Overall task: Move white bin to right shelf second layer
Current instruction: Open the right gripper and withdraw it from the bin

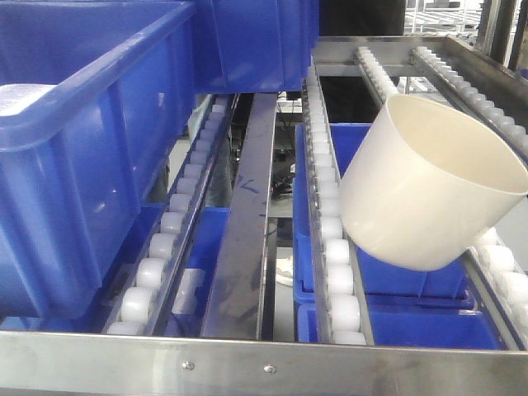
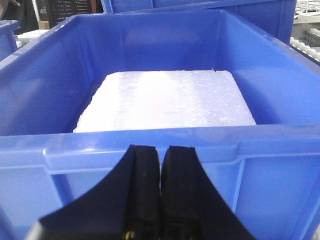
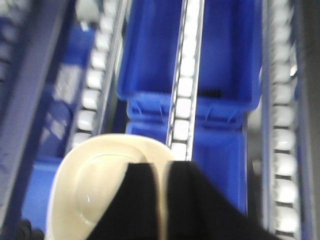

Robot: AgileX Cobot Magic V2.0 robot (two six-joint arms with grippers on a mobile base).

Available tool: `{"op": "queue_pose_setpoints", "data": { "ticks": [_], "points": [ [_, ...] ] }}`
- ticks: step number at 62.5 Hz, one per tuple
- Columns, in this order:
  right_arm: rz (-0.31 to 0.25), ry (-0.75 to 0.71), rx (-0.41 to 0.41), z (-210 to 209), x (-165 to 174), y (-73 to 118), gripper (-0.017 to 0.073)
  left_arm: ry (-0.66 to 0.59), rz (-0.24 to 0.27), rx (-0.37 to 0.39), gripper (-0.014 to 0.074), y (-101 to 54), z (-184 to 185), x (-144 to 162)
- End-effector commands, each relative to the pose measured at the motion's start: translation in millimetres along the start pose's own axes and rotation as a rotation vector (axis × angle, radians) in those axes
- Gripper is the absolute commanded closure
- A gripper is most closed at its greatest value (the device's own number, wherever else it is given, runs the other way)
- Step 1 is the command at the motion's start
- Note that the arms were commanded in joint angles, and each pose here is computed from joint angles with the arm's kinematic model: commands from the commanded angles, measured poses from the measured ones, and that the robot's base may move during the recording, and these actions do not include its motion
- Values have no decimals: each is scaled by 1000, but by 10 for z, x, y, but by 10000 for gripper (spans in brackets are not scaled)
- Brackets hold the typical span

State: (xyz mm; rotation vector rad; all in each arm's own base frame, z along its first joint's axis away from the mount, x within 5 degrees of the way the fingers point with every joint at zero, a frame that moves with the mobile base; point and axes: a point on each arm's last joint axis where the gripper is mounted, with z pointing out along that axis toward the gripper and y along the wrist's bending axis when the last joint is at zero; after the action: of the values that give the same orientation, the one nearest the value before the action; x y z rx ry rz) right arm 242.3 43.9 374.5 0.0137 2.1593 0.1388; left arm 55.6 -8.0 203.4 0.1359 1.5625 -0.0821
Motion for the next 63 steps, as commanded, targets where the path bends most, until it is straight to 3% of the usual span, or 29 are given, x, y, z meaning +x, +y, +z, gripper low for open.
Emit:
{"op": "queue_pose_setpoints", "data": {
  "ticks": [1, 11, 25, 39, 63],
  "points": [
    [-9, -187, -28, -391, -82, -24, 491, -61, -9, -5, 509, 2, 3, 40],
    [1, -286, -36, -734, 176, -120, 509, -61, -9, -5, 509, 2, 3, 40],
    [41, -377, 38, -997, 690, -344, 511, -61, -9, -5, 509, 2, 3, 40],
    [54, -467, 35, -1085, 1081, -396, 511, -61, -9, -5, 509, 2, 3, 40],
    [42, -601, -2, -1107, 1232, -390, 511, -61, -9, -5, 509, 2, 3, 40]
  ]
}}
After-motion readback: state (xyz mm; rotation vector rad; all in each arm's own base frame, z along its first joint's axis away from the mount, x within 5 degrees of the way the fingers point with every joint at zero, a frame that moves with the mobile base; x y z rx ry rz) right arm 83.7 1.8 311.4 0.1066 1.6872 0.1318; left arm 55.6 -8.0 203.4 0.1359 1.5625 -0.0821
